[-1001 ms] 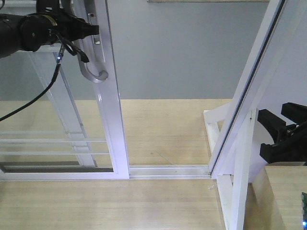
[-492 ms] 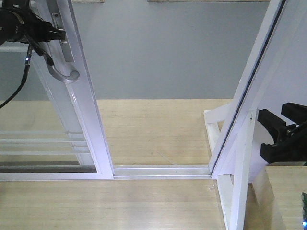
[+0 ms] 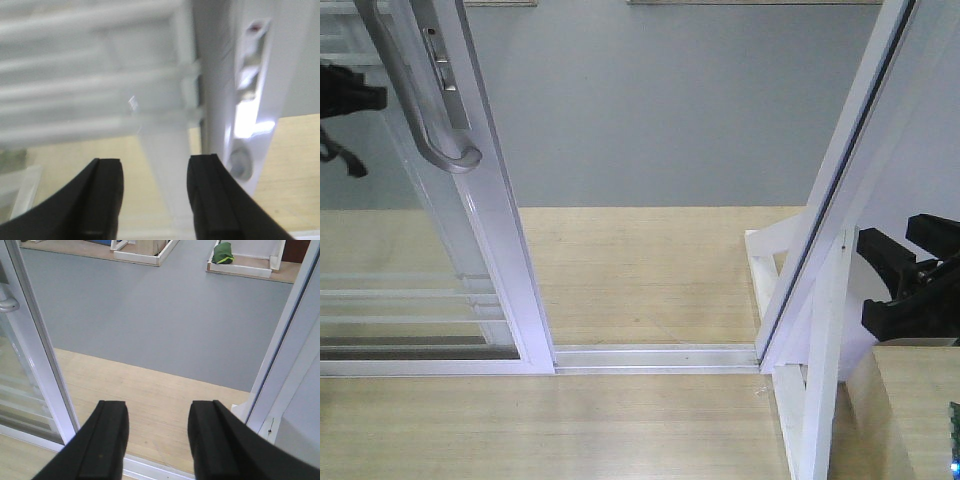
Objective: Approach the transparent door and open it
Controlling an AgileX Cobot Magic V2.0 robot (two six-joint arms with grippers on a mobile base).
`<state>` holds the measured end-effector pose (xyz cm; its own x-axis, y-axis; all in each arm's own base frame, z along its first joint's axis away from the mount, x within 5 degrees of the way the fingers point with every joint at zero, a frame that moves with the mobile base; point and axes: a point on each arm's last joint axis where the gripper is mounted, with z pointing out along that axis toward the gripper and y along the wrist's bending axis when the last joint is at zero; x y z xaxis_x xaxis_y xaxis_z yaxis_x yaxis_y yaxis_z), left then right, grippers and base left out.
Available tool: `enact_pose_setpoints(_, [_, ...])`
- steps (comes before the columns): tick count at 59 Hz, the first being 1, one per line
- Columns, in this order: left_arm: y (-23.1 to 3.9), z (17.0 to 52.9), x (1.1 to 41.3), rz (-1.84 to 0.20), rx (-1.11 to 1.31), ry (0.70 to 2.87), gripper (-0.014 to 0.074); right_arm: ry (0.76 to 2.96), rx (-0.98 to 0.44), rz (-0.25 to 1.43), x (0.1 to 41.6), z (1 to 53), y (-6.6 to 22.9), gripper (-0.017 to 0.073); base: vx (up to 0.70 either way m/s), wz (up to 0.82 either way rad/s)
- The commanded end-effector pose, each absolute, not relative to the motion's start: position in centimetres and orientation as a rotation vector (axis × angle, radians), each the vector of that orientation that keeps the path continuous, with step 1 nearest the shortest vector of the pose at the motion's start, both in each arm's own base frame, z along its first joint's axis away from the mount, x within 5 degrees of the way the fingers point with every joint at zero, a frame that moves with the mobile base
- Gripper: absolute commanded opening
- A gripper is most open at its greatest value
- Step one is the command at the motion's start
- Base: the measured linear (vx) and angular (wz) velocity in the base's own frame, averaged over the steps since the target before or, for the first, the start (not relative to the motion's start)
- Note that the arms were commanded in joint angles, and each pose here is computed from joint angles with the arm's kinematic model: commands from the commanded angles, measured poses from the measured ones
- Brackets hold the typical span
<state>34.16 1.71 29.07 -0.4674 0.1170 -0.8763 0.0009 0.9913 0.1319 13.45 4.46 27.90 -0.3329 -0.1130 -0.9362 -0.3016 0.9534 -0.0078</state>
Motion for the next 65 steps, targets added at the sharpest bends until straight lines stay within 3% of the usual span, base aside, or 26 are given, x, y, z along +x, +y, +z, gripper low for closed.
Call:
enact_pose_setpoints(1, [2.1,31.2,31.4,0.127,0.063,1.89,0.0423,1.807,-0.307,0.206,13.7,29.6,4.6,0.0358,0.0,0.0])
enact_pose_setpoints(28, [0.9,33.3,16.7,0.06,-0.016,1.647,0.0423,1.813,-0.307,0.204,13.7,29.5,4.6,0.0358,0.0,0.0])
enact_pose_setpoints(54, [0.7,35.6,12.5,0.076,-0.017,1.504,0.0418,1.813,-0.307,0.204,13.7,29.5,4.6,0.0358,0.0,0.0])
enact_pose_setpoints(59, [0.6,35.8,11.6,0.023,-0.053,1.485,0.0382,1.813,-0.307,0.204,13.7,29.5,4.6,0.0358,0.0,0.0])
enact_pose_setpoints(65, [0.2,35.1,10.0,-0.003,-0.031,1.446,0.0244,1.813,-0.307,0.204,13.7,29.5,4.6,0.0358,0.0,0.0])
